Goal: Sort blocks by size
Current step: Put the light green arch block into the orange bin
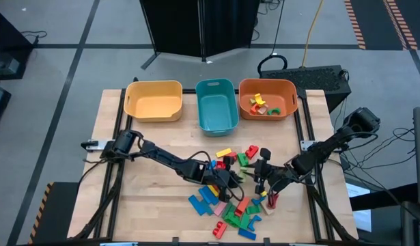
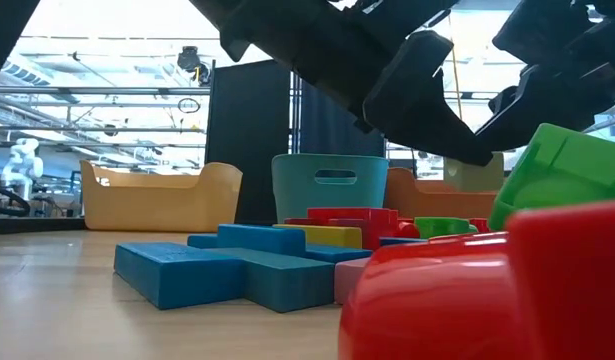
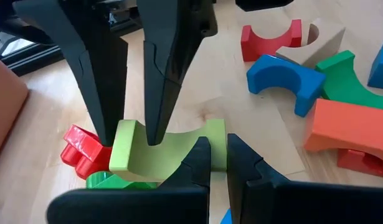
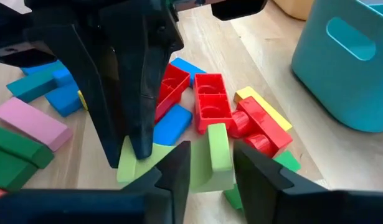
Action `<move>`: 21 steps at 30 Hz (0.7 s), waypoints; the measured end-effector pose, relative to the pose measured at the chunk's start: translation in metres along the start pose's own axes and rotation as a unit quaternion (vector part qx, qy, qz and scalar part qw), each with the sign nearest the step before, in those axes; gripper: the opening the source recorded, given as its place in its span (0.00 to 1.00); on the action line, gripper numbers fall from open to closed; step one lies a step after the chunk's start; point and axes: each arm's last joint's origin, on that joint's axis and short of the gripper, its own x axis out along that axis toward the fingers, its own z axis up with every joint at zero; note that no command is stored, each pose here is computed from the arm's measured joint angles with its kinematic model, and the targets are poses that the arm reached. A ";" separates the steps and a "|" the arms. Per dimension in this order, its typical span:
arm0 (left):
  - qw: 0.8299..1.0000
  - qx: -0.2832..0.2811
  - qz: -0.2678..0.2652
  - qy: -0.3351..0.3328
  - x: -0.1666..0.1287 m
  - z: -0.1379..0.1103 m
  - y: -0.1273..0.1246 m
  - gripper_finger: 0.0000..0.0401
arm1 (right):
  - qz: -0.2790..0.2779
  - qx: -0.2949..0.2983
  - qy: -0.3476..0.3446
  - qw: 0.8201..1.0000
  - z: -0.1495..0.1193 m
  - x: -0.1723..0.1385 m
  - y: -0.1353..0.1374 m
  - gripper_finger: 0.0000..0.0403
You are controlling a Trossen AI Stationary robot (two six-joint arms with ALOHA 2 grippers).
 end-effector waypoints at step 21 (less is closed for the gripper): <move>1.000 -0.002 0.000 -0.006 -0.003 0.003 0.001 0.09 | -0.001 0.002 -0.001 1.000 0.000 0.000 0.000 0.05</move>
